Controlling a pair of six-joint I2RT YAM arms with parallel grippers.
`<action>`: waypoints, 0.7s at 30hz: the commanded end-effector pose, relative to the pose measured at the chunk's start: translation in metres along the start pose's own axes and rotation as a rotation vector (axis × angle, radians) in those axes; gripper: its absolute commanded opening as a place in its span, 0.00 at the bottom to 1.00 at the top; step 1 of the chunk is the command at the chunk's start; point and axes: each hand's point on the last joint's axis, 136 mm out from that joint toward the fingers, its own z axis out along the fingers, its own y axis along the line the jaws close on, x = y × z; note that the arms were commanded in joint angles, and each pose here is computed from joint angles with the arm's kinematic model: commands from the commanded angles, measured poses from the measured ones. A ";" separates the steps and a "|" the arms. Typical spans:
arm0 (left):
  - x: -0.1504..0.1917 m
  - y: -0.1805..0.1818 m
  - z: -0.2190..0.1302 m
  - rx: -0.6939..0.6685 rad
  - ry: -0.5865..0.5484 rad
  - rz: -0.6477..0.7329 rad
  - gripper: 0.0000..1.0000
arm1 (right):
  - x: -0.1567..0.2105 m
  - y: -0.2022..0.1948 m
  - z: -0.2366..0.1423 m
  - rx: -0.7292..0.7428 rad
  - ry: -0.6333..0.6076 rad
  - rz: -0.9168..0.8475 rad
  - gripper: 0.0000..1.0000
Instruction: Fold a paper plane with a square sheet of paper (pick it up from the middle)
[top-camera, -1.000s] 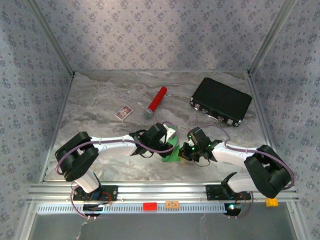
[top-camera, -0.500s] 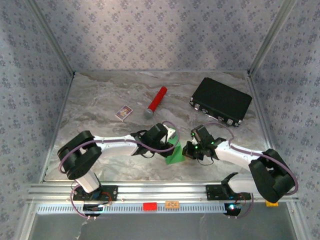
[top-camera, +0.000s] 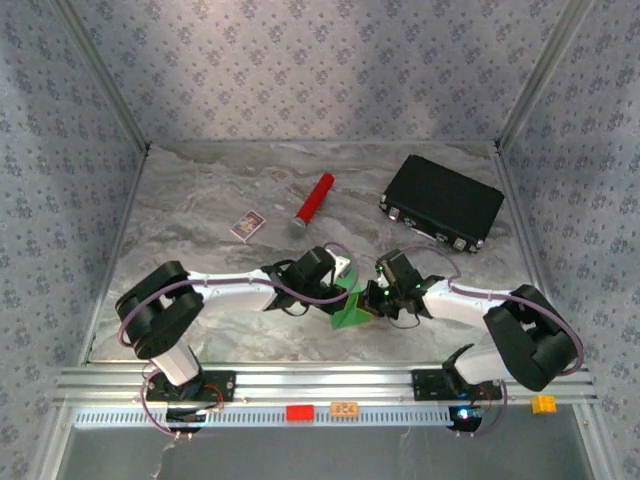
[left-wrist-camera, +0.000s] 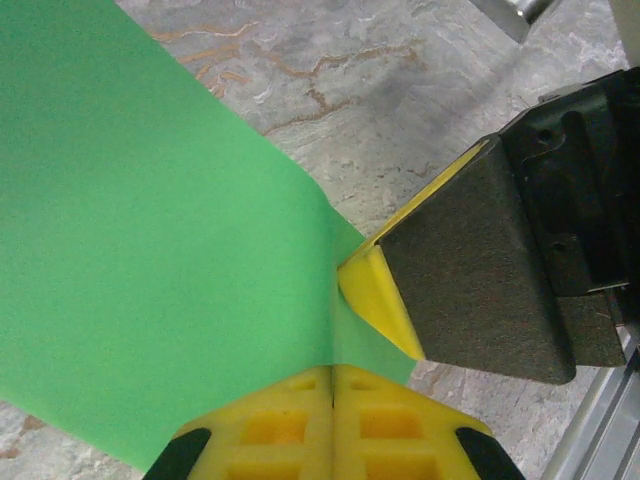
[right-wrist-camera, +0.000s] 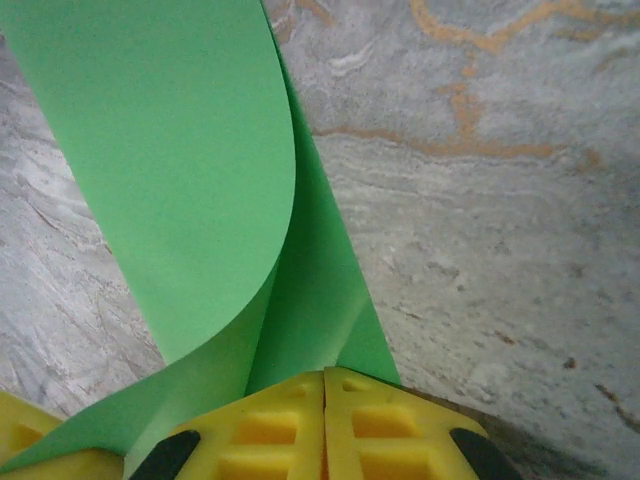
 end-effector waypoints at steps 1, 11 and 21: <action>-0.004 0.007 -0.003 -0.026 -0.005 0.002 0.01 | 0.009 -0.022 0.004 0.076 0.018 0.026 0.09; -0.001 0.031 0.001 -0.098 0.015 0.009 0.01 | 0.011 -0.021 0.004 0.082 0.016 0.039 0.09; 0.001 0.040 0.010 -0.129 0.038 0.018 0.02 | 0.010 -0.019 0.004 0.078 0.018 0.032 0.09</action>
